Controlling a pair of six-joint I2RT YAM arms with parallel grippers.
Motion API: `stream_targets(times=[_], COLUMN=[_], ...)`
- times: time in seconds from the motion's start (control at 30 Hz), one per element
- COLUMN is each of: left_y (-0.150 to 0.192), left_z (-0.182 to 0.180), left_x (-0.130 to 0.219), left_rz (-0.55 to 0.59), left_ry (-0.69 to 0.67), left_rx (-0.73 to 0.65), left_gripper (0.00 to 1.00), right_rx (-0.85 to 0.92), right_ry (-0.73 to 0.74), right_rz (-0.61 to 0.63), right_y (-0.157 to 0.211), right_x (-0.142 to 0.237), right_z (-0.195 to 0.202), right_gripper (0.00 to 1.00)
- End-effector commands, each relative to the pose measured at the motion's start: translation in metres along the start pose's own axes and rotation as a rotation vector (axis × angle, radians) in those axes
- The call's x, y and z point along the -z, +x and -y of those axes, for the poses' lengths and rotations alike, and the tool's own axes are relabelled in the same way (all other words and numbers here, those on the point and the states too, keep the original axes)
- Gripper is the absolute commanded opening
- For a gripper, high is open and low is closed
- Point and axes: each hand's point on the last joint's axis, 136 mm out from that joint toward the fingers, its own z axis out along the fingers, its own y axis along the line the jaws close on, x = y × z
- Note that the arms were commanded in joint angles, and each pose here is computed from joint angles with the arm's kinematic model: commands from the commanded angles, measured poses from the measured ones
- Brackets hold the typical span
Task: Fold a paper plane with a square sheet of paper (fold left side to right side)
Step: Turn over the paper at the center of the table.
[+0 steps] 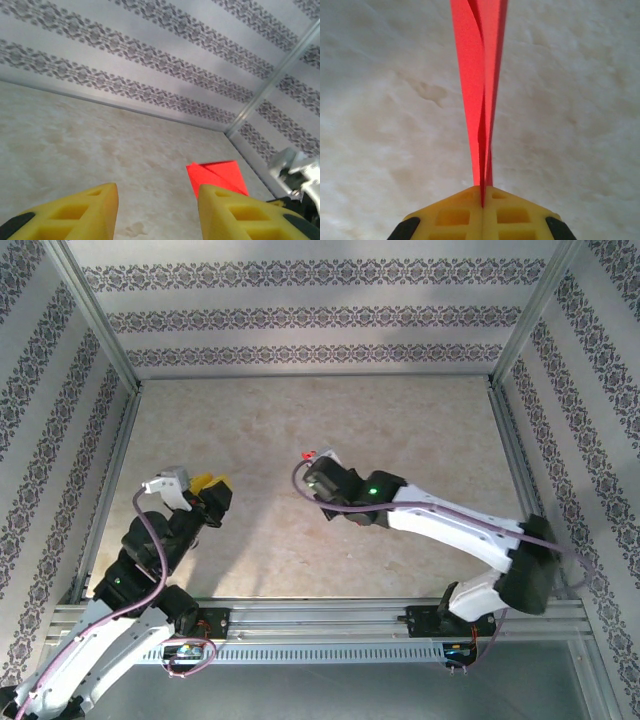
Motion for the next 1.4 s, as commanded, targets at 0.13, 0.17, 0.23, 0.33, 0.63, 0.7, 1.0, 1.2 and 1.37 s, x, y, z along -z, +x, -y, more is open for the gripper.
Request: stream_targets(times=[0.13,0.17,0.23,0.33,0.63,0.7,1.0,1.2,1.37], left_y=[0.008,0.009,0.010,0.012,0.017,0.016,0.010,0.014,0.030], left_z=[-0.025,-0.026,-0.026,-0.027,-0.030,-0.029,-0.025,-0.018,-0.009], left_x=[0.009,0.009,0.008,0.007,0.006,0.006,0.004,-0.005,-0.025], left_rz=[-0.023,-0.025,-0.025,-0.029,-0.037,-0.035,-0.035,-0.072,-0.122], left_ry=[-0.120,-0.121,-0.121,-0.125,-0.136,-0.133,-0.126,-0.111,-0.078], left_rx=[-0.076,-0.078,-0.080,-0.082,-0.085,-0.087,-0.092,-0.090,-0.034], left_gripper=[0.46,0.46,0.46,0.47,0.46,0.46,0.46,0.46,0.47], right_rx=[0.244,0.254,0.261,0.262,0.288,0.273,0.154,0.056,-0.025], right_ry=[0.378,0.393,0.416,0.441,0.414,0.382,0.173,0.038,0.021], right_rz=[-0.135,-0.152,-0.183,-0.220,-0.327,-0.343,-0.329,-0.268,-0.161], right_y=[0.014,0.016,0.022,0.031,0.056,0.060,0.060,0.051,0.038], right_x=[-0.033,-0.040,-0.053,-0.071,-0.104,-0.106,-0.092,-0.063,-0.031], right_z=[0.015,0.012,0.007,0.000,-0.024,-0.029,-0.048,-0.046,-0.018], right_gripper=[0.00,0.00,0.00,0.00,0.08,0.12,0.46,0.61,0.71])
